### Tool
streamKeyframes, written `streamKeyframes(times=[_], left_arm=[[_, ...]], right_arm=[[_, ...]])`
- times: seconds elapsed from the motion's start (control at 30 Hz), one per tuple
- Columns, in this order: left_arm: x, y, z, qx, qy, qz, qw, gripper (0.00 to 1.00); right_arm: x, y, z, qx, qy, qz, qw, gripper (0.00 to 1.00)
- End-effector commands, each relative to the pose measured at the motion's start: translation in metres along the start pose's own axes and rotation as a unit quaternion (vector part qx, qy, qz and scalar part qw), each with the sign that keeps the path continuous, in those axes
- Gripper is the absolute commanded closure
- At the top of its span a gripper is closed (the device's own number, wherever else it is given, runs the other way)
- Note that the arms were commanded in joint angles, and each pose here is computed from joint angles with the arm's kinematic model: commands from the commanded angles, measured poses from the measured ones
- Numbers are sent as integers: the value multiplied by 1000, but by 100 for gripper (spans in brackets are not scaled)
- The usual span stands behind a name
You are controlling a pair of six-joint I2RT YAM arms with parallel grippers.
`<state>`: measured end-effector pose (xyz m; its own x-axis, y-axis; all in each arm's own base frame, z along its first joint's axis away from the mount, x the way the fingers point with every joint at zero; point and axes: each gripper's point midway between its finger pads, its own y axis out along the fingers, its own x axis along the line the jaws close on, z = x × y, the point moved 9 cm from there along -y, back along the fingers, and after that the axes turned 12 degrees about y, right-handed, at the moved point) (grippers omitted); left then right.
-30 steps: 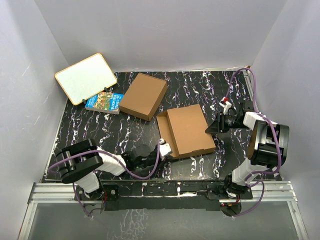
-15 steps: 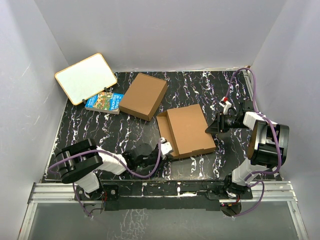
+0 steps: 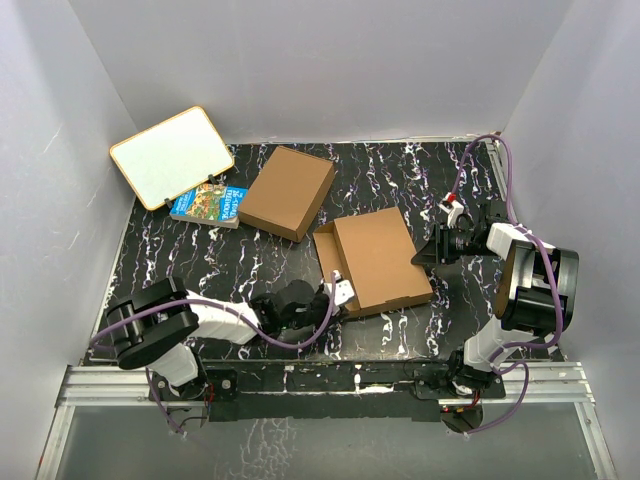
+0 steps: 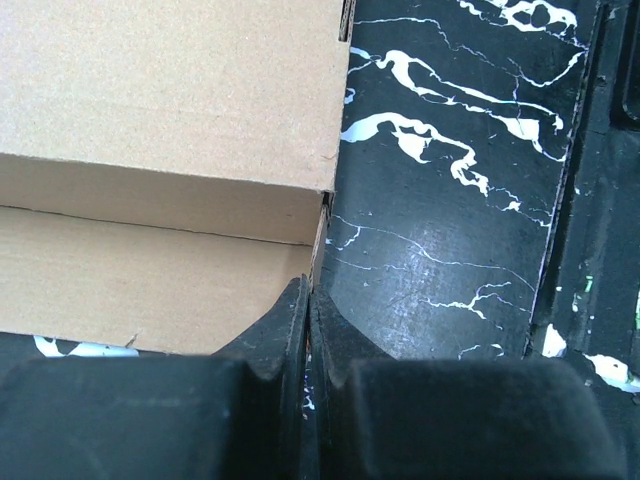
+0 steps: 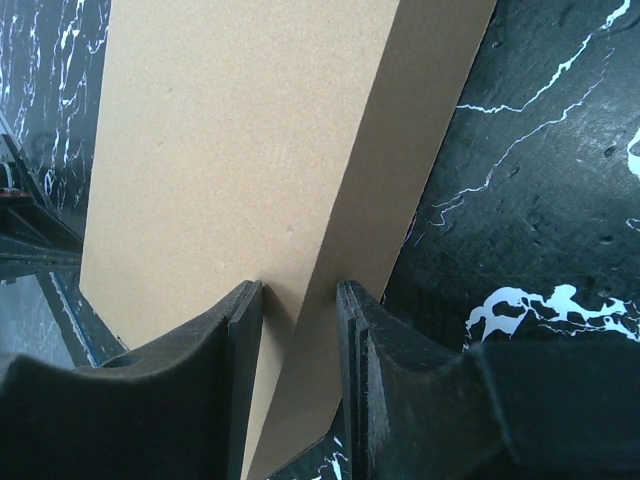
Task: Fold the paper box
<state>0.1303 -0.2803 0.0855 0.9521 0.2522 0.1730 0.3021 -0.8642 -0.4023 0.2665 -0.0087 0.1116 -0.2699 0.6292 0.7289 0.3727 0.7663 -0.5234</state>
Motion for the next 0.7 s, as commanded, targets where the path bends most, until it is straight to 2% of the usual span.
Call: streamKeyframes(times=[0.0, 0.17, 0.67], left_arm=[[13, -1, -18, 17, 23, -26, 999, 100], [17, 1, -27, 35, 34, -24, 999, 100], [23, 6, -54, 36, 48, -12, 998, 100]], right_arm=[[-13, 2, -8, 3, -49, 53, 997, 62], [-13, 2, -8, 4, -52, 51, 997, 62], [-9, 4, -8, 7, -59, 36, 998, 62]])
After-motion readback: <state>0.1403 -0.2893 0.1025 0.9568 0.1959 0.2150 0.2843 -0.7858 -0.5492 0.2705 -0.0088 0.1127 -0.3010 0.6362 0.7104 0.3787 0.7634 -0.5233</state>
